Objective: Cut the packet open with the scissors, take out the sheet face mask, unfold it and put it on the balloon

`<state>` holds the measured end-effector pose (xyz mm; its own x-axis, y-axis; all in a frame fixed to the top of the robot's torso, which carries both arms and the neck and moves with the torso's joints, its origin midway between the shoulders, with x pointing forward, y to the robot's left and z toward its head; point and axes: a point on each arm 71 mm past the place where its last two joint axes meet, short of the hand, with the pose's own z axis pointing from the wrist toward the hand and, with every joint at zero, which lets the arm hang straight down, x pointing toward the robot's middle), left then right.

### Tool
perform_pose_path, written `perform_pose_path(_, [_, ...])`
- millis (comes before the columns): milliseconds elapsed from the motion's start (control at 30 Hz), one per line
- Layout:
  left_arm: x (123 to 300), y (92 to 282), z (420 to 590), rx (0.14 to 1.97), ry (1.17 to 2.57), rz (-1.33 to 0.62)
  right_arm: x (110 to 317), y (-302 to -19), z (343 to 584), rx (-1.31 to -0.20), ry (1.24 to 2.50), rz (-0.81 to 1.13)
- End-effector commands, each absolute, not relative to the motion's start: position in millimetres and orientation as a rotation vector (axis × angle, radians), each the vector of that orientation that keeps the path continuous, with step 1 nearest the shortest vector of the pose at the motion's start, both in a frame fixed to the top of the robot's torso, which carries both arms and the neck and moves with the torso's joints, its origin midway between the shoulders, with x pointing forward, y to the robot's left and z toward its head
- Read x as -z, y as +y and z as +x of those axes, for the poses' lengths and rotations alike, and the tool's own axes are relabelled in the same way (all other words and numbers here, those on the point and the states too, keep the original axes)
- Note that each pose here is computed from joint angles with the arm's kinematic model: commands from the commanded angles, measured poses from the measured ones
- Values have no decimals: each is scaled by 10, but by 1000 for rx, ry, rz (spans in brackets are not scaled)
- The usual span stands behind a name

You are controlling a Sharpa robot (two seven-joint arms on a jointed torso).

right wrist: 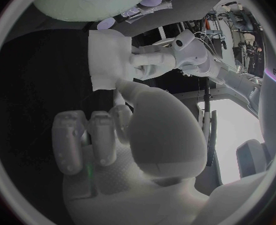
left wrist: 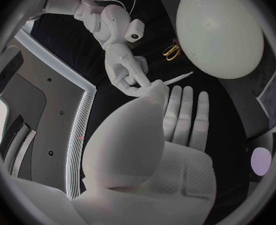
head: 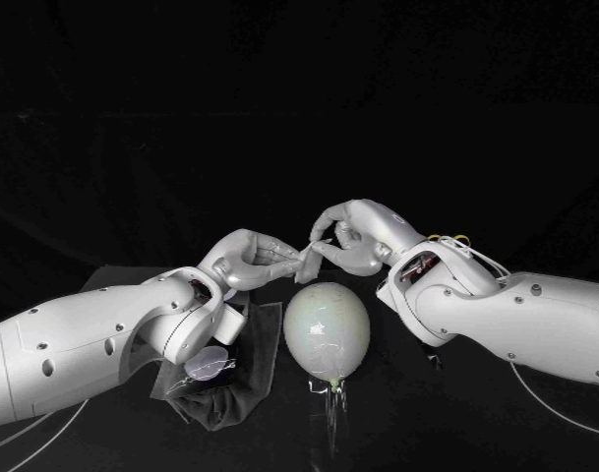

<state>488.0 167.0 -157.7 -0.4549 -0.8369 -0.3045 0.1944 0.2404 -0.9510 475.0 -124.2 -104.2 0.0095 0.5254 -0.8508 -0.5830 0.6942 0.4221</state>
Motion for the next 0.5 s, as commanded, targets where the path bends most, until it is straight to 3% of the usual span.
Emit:
perform_pose_path(33, [1575, 1678, 4882, 1430, 1587, -663, 1017, -1242, 4735, -888, 1273, -66])
perform_pose_path(500, [1592, 1709, 4896, 1480, 1599, -707, 1026, -1249, 4743, -889, 1285, -71])
